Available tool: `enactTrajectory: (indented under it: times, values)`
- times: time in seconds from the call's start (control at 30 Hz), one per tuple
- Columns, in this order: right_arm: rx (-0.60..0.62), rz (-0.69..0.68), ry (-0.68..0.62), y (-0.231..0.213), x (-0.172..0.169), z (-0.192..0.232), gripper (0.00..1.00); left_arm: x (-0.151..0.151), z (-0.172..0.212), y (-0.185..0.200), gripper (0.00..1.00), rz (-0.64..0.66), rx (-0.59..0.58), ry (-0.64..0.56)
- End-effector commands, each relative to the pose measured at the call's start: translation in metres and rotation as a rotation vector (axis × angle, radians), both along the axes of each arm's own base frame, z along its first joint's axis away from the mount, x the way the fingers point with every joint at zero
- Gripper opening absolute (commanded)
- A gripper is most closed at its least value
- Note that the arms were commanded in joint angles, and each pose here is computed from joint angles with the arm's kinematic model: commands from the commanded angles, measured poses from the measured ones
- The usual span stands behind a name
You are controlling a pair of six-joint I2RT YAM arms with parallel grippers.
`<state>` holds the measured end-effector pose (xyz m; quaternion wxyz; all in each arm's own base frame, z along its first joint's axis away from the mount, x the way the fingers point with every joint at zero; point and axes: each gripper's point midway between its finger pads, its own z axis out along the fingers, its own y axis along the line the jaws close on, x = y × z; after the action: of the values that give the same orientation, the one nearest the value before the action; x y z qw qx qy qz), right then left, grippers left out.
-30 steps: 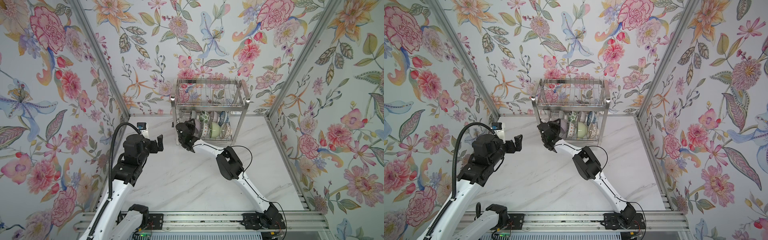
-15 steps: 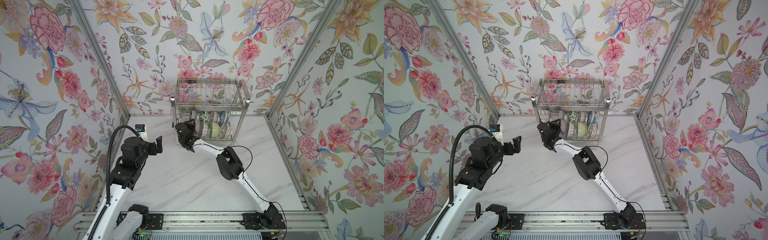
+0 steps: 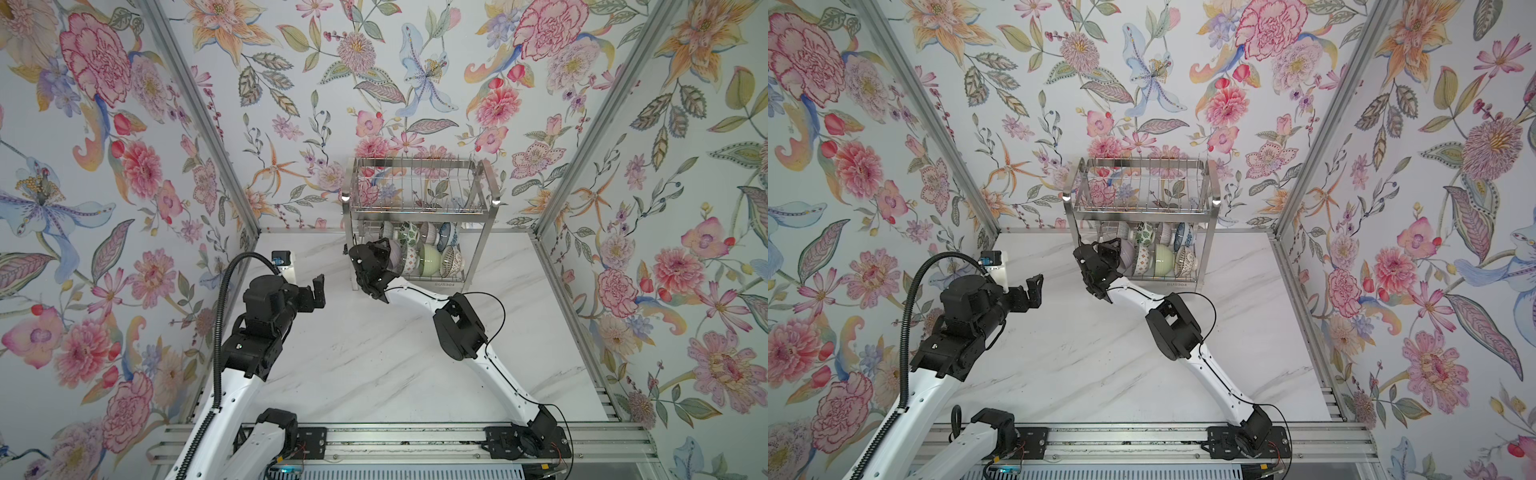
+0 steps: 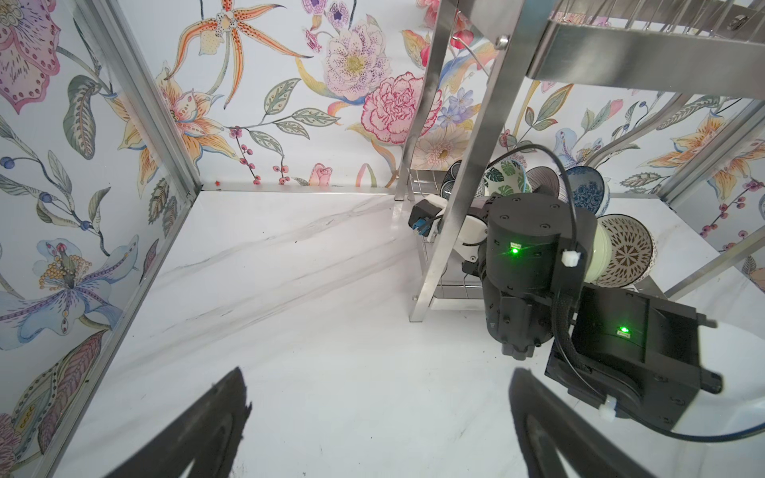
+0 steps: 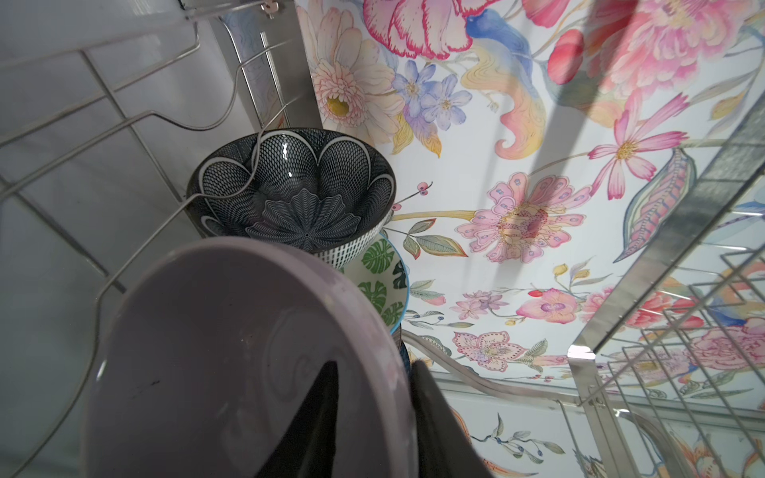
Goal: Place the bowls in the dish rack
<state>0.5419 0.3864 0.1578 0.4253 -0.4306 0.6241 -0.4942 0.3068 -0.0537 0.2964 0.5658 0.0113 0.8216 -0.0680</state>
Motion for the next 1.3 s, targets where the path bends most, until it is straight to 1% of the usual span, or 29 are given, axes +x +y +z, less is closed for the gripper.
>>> enactTrajectory:
  times: [0.0, 0.07, 0.3, 0.33, 0.6, 0.67, 0.73, 0.93, 1.07, 1.2, 1.27]
  values:
    - [0.045, 0.095, 0.010, 0.039, -0.022, 0.000, 0.34, -0.002, -0.005, 0.001, 0.99, -0.007, -0.005, 0.010]
    - [0.054, 0.097, 0.012, 0.040, -0.022, 0.001, 0.37, -0.002, -0.004, 0.001, 0.99, -0.006, -0.007, 0.008]
    - [0.072, 0.106, 0.007, 0.043, -0.024, 0.007, 0.39, -0.003, -0.005, 0.001, 0.99, -0.007, -0.009, 0.010]
    - [0.073, 0.107, 0.007, 0.044, -0.024, 0.007, 0.41, -0.003, -0.005, 0.001, 0.99, -0.007, -0.010, 0.009]
    - [0.094, 0.112, 0.018, 0.045, -0.026, 0.006, 0.42, -0.003, -0.006, 0.001, 0.99, -0.006, -0.010, 0.014]
    - [0.115, 0.116, 0.019, 0.045, -0.026, 0.010, 0.42, -0.003, -0.005, 0.001, 0.99, -0.008, -0.010, 0.012]
    - [0.140, 0.120, 0.022, 0.045, -0.027, 0.016, 0.45, -0.003, -0.006, 0.000, 0.99, -0.009, -0.010, 0.014]
    - [0.290, 0.159, 0.043, 0.046, -0.037, 0.042, 0.51, -0.003, -0.008, -0.001, 0.99, -0.015, -0.014, 0.018]
    - [0.365, 0.202, 0.062, 0.047, -0.045, 0.060, 0.61, -0.002, -0.010, -0.003, 0.99, -0.022, -0.018, 0.021]
    - [0.416, 0.248, 0.108, 0.047, -0.055, 0.066, 0.77, 0.000, -0.008, -0.004, 0.99, -0.026, -0.019, 0.021]
    - [0.435, 0.266, 0.145, 0.047, -0.061, 0.065, 0.82, 0.000, -0.008, -0.005, 0.99, -0.030, -0.020, 0.022]
